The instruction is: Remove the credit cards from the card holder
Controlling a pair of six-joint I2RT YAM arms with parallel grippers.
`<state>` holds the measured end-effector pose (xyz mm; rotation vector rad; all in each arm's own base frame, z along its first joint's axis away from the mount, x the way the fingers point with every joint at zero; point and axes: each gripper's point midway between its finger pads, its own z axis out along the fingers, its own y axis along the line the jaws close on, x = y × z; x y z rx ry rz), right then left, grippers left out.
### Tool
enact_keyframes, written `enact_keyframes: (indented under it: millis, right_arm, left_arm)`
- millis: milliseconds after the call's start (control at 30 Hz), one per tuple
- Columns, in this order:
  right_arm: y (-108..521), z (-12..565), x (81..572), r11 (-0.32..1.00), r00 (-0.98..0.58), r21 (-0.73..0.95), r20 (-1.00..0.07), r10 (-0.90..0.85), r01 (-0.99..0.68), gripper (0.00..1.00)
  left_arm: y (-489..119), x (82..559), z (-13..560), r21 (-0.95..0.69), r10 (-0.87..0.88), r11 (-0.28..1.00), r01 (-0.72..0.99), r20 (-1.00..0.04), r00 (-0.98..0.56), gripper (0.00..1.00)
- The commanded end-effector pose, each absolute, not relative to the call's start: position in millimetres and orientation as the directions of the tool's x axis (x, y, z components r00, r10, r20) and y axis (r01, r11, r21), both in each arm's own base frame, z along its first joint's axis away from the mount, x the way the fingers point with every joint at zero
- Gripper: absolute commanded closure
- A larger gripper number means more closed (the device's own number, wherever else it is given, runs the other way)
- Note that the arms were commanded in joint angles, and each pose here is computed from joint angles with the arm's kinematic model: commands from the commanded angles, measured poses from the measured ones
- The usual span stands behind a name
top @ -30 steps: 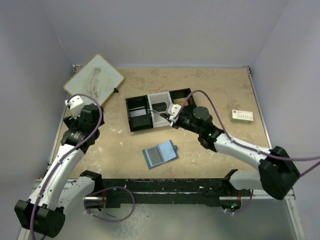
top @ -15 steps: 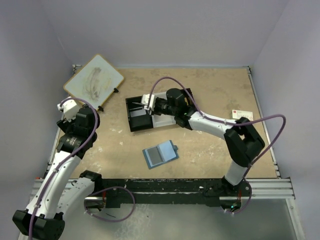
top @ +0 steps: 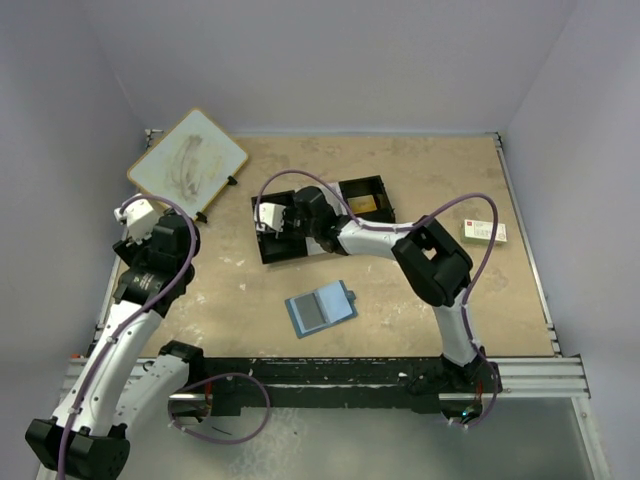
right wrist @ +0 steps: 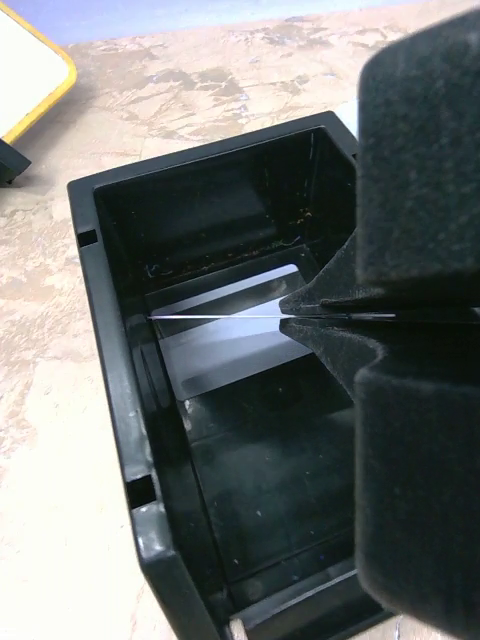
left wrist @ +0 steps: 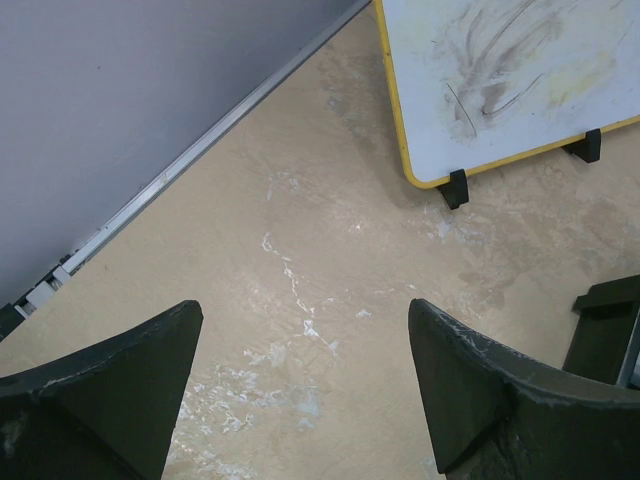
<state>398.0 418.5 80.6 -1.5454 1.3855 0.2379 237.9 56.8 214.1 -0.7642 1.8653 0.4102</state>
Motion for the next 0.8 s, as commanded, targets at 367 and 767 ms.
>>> enact_keyframes:
  millis: [367,767]
  right_arm:
    - [422.0,87.5,432.1,0.016,0.448,-0.724,-0.444,-0.776,-0.69,1.0]
    - [428.0,73.2,441.3,-0.026,0.447,-0.765,-0.348,-0.824,-0.644,0.9]
  left_arm:
    - [59.0,243.9,223.0,-0.082,-0.325,0.729,-0.68,-0.915,-0.238,0.18]
    - [60.2,241.4,227.4,-0.104,-0.331,0.727,-0.679,-0.919,-0.213,0.18]
